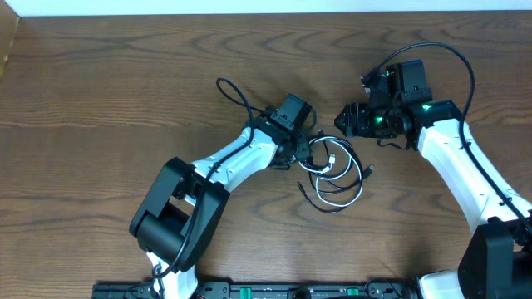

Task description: Untangle cables

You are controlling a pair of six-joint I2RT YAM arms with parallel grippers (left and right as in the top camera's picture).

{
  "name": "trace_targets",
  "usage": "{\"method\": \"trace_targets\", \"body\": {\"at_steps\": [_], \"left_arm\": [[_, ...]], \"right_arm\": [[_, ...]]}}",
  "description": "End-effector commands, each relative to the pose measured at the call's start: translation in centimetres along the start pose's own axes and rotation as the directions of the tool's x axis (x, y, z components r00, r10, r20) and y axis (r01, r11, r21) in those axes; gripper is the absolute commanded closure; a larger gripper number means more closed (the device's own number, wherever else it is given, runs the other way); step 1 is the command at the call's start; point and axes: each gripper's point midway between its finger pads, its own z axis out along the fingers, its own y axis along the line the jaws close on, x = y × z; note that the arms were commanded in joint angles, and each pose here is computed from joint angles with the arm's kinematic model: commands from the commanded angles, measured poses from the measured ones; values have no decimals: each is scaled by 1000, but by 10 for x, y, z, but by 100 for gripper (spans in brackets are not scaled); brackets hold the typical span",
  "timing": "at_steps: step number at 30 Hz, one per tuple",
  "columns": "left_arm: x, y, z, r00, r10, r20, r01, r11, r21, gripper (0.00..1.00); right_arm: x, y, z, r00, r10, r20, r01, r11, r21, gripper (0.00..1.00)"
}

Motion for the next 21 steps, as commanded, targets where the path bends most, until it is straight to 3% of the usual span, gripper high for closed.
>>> {"method": "trace_targets", "body": {"at_steps": [1,18,21], "left_arm": [[2,10,8,1000,22,1,-22,999,-38,70],[7,17,34,999,32,-16,-33,997,-68,81],[4,16,34,998,64,-3,-64,996,-67,92]], "right_arm": [[3,-1,3,1000,1,-9,-1,1000,6,34],[4,-1,3,1000,4,-13,-3,1000,6,34],[4,-1,3,1000,3,-13,-3,1000,7,34]]}}
